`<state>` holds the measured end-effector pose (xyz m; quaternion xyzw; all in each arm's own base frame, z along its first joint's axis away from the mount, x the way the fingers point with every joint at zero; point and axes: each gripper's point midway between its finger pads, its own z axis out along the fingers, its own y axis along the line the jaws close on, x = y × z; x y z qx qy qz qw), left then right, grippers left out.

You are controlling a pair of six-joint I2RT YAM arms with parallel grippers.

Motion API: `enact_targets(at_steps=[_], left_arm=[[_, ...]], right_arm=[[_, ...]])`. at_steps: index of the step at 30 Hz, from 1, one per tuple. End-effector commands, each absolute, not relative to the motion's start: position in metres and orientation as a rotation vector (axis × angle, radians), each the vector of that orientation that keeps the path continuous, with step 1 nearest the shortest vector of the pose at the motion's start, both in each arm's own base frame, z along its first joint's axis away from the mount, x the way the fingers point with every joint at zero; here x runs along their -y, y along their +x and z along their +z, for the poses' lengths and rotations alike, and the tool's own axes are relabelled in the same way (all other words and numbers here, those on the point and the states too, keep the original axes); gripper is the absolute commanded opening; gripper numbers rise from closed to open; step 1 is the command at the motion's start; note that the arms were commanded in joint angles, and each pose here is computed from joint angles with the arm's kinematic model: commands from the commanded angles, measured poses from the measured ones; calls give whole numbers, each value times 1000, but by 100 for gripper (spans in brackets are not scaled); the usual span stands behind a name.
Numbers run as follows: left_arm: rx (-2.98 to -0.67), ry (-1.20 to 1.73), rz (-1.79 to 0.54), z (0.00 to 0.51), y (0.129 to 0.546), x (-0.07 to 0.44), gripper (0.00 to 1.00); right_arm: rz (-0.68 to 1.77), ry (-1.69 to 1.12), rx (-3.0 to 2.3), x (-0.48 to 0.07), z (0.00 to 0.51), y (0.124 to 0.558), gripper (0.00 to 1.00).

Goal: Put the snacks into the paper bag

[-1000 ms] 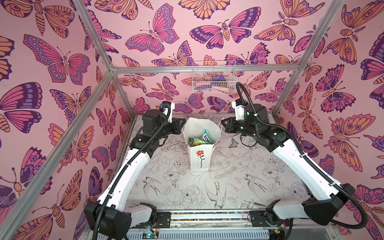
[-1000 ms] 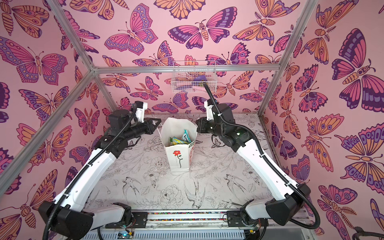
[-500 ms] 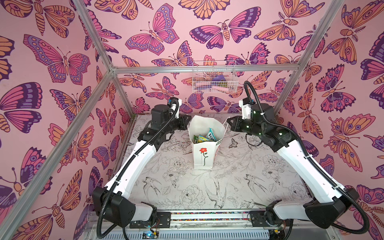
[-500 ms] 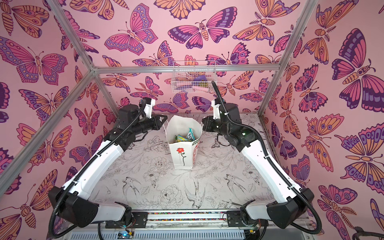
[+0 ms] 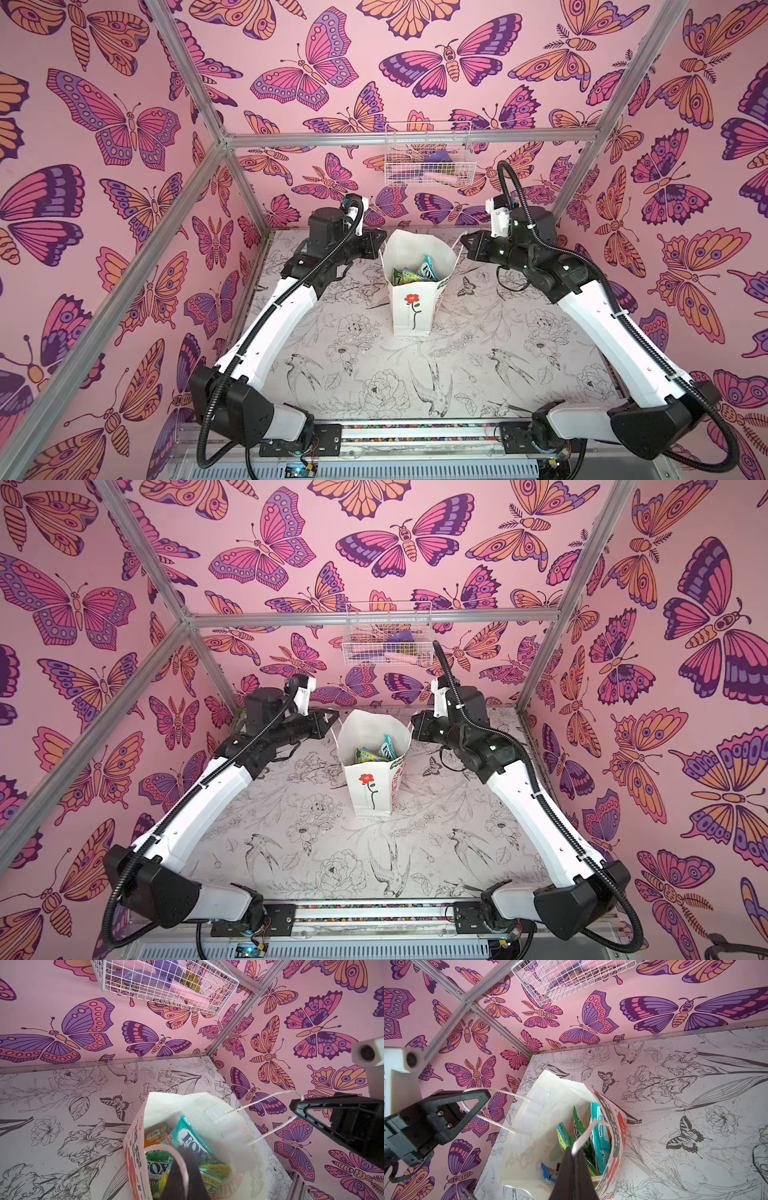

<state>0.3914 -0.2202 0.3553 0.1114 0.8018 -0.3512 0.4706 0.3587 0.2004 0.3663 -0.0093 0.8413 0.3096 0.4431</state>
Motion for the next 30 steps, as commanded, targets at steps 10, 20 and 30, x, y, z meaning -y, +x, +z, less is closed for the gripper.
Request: enact_targets(at_steps=[10,20,30], left_arm=[[-1880,271,-814,370,391,214,39],[-1866,263,-797,374,384,208,72],[-1861,226,-716,370,378,192,78]], right_arm=[[803,-23,-1987,-194,388,350,34],[751,-31,-2015,-187,379,346,64],[677,-31,-2015,-177,377,344,71]])
